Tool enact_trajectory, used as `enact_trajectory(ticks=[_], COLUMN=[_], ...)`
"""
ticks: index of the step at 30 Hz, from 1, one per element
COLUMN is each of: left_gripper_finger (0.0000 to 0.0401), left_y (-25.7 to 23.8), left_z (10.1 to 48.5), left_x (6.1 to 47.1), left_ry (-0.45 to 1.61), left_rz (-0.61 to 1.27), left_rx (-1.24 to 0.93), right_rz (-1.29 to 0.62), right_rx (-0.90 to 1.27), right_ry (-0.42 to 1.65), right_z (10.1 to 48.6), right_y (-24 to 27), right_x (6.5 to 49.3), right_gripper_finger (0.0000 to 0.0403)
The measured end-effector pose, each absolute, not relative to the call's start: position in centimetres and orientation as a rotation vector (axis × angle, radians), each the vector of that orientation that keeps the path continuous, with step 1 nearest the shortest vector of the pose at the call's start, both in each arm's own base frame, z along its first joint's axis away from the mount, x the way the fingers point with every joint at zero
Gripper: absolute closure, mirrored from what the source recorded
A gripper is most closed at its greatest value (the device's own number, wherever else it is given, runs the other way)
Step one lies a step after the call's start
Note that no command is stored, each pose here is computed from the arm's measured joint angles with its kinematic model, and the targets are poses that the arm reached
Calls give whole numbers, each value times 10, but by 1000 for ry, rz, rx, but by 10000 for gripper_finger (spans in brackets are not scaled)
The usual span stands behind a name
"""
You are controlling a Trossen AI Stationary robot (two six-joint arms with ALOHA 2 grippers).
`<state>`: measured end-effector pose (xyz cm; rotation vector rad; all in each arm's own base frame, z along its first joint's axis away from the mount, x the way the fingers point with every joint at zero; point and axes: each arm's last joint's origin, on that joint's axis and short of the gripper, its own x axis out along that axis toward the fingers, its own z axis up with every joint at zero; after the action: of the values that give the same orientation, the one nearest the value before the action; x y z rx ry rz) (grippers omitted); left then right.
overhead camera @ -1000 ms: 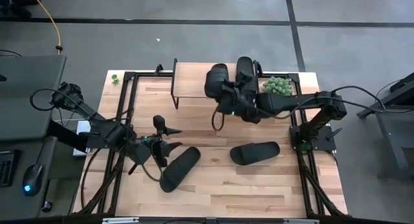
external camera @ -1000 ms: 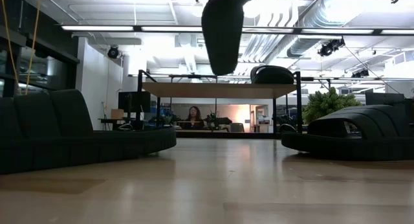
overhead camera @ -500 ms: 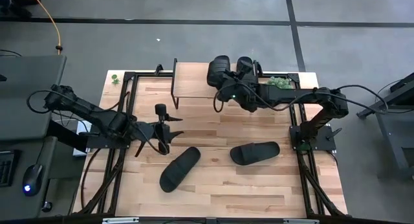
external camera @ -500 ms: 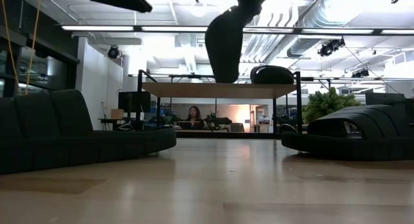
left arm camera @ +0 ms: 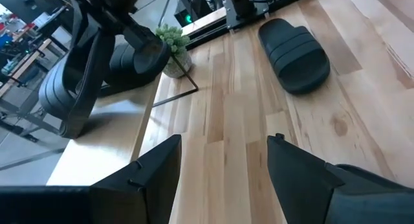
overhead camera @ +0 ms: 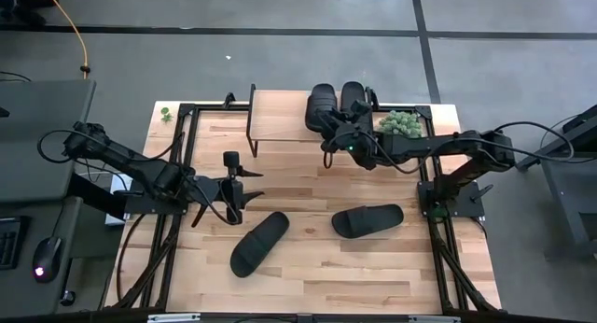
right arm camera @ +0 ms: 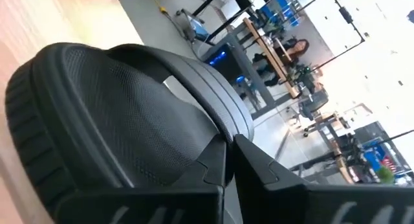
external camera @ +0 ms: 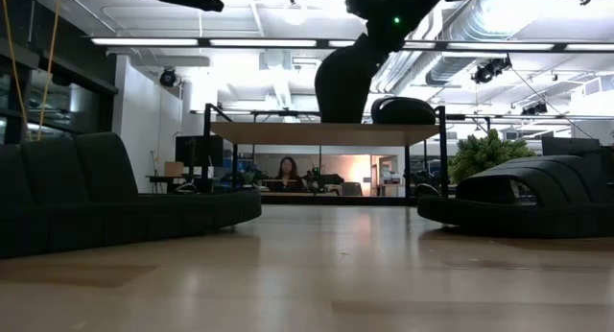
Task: Pick and place slides into the shelf
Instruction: Put the black slipper on the shelf
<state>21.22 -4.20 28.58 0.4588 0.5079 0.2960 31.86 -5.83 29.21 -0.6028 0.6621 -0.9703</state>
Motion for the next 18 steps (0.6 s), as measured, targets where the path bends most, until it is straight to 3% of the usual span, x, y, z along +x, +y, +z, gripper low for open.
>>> enact_trajectory(ticks=[18], left_gripper_finger=[190], left_y=[-42], left_z=[286], left_x=[212], left_ry=[507], left_rz=[298], left_rx=[452], right_rz=[-926], right_rx=[-648], right_ry=[792], right_z=[272], right_y=[-40], right_x=[309], right_gripper_finger=[403])
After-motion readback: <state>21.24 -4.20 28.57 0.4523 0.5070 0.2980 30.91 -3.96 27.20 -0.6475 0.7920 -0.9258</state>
